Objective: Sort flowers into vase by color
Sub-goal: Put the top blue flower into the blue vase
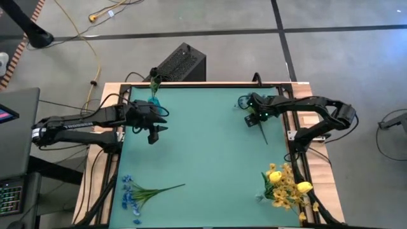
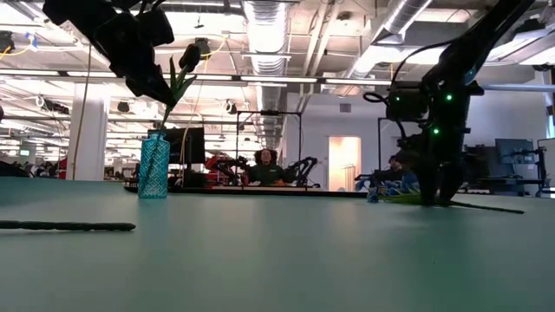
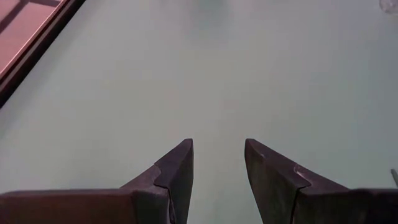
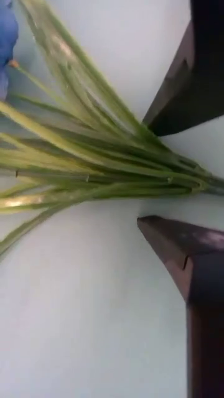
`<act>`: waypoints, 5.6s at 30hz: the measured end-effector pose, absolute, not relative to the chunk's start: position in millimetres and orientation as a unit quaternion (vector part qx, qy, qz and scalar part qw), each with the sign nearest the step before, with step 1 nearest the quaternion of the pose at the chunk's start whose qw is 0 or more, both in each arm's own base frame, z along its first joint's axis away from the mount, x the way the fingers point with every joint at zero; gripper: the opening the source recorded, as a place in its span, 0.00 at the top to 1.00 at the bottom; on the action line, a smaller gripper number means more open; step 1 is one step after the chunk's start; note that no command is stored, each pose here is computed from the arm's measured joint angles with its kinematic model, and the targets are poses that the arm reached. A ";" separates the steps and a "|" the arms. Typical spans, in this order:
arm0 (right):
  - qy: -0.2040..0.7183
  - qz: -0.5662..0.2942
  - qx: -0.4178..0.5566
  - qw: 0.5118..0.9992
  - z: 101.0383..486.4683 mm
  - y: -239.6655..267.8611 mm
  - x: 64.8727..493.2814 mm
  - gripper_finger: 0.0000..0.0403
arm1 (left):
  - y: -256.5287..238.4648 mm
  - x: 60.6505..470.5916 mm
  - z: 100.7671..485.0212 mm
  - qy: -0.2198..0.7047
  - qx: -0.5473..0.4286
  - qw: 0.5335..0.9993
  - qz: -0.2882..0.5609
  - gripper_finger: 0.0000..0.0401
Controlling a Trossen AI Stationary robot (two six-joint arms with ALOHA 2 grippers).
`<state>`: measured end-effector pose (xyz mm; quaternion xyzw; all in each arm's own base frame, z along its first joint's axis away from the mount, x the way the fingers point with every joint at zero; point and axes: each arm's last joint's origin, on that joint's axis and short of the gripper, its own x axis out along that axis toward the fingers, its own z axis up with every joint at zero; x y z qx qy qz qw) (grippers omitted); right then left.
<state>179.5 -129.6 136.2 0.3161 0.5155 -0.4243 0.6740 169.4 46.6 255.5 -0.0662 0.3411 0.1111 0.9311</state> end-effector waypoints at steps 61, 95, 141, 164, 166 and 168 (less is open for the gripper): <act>-0.088 0.117 0.047 0.988 284.2 -18.8 311.6 0.88 | 5.5 285.3 258.0 0.010 -0.013 1.000 0.007 0.67; -0.106 0.091 0.016 0.990 263.1 -30.7 340.6 0.83 | 15.1 284.5 260.1 0.003 0.003 1.000 0.029 0.98; 0.074 0.075 -0.014 0.994 248.4 -76.9 313.9 0.24 | 50.5 138.1 364.1 -0.004 0.045 0.864 0.502 0.99; 0.101 0.078 -0.028 0.991 242.7 -76.6 312.8 0.24 | 100.2 122.5 312.6 0.043 -0.055 0.831 0.552 1.00; 0.106 0.079 -0.027 0.991 241.7 -76.5 312.6 0.24 | 102.0 122.0 308.8 0.041 -0.064 0.830 0.553 1.00; 0.109 0.079 -0.026 0.991 241.2 -76.5 312.5 0.24 | 103.5 121.4 306.8 0.040 -0.072 0.830 0.552 1.00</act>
